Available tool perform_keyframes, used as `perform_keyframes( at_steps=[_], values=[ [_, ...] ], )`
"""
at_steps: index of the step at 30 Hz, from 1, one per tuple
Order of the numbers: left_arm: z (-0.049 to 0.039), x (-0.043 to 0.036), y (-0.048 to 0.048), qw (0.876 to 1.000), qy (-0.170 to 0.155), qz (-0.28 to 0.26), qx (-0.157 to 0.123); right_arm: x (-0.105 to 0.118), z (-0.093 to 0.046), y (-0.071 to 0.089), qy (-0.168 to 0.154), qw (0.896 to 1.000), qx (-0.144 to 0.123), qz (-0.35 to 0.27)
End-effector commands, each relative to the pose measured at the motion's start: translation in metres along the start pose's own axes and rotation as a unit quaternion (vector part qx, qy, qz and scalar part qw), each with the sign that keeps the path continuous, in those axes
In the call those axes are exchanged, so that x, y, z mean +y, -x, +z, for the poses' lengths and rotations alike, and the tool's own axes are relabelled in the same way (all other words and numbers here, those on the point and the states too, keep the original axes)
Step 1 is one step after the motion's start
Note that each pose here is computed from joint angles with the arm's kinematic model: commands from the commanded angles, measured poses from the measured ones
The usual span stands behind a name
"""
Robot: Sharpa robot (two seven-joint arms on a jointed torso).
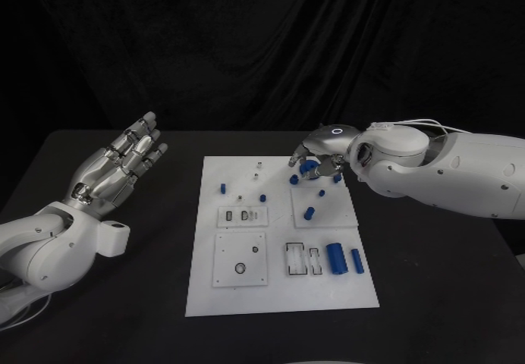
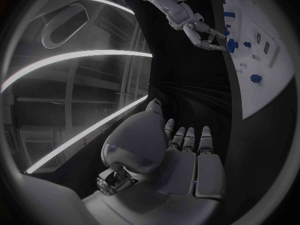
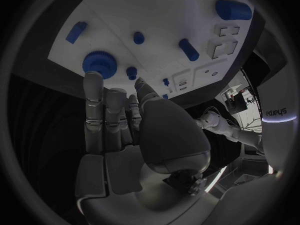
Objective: Assemble the parts on the task board
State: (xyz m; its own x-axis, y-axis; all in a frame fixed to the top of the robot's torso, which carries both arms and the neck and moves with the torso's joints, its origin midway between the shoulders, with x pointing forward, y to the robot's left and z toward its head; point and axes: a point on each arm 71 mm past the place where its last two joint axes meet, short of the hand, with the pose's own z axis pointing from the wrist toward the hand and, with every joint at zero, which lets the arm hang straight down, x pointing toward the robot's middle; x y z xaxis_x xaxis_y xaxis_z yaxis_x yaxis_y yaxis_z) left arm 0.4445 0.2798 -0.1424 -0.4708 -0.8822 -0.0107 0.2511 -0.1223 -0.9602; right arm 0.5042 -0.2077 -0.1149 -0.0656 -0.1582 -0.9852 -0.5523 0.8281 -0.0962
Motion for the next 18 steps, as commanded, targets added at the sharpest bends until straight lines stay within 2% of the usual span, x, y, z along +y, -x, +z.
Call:
perform_keyframes(
  at_steps=[1,10,18],
  values=[
    [-0.0017,-0.0218,0.0009,0.988,-0.151,-0.025,-0.005,-0.001,0.001,-0.005,0.001,1.000,0.010,-0.005],
    [-0.0018,-0.0193,0.0010,0.989,-0.142,-0.028,-0.004,0.001,0.007,-0.014,0.005,1.000,0.012,-0.002],
    [-0.0015,-0.0157,0.0016,0.990,-0.135,-0.030,-0.001,0.005,0.013,-0.018,0.016,1.000,0.001,0.001]
  ],
)
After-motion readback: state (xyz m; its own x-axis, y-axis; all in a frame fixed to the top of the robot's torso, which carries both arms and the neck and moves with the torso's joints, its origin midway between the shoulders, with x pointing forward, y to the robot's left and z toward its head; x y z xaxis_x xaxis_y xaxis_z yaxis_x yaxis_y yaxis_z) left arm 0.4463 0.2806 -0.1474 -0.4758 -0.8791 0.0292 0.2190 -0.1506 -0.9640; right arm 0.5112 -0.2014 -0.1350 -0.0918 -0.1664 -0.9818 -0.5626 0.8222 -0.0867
